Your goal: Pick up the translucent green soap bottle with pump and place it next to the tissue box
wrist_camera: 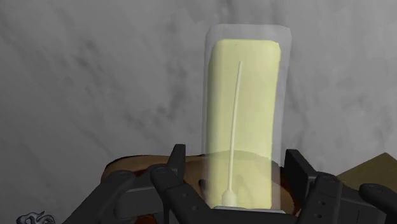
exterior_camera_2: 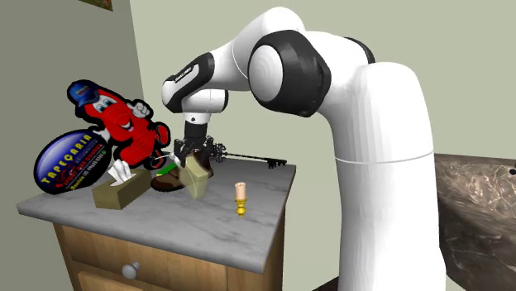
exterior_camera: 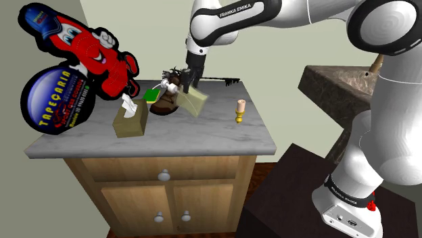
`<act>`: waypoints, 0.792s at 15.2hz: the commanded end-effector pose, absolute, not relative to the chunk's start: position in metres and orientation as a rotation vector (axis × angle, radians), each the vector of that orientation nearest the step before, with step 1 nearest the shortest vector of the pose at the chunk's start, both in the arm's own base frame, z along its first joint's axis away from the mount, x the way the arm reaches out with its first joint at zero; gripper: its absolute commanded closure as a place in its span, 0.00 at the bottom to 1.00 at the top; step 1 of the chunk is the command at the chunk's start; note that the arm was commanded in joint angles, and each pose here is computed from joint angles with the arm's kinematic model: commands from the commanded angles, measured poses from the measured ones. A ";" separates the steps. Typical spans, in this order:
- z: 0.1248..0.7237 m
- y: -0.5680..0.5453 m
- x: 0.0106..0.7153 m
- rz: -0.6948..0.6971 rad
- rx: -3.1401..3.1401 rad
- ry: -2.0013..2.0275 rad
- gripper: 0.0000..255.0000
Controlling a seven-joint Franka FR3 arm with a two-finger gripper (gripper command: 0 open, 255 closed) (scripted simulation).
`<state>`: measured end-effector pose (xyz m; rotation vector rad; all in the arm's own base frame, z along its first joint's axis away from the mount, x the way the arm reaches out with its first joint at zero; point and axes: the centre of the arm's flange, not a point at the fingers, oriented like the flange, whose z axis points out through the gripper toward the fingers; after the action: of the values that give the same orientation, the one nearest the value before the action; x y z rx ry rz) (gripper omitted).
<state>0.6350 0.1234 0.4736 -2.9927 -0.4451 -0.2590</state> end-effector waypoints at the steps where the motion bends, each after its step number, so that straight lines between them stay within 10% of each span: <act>1: 0.470 0.123 0.635 -0.246 -2.995 -0.445 0.00; 12: 0.519 0.117 0.627 -0.246 -2.995 -0.445 0.00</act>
<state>0.6271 0.1173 0.5177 -2.9947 -0.4449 -0.2467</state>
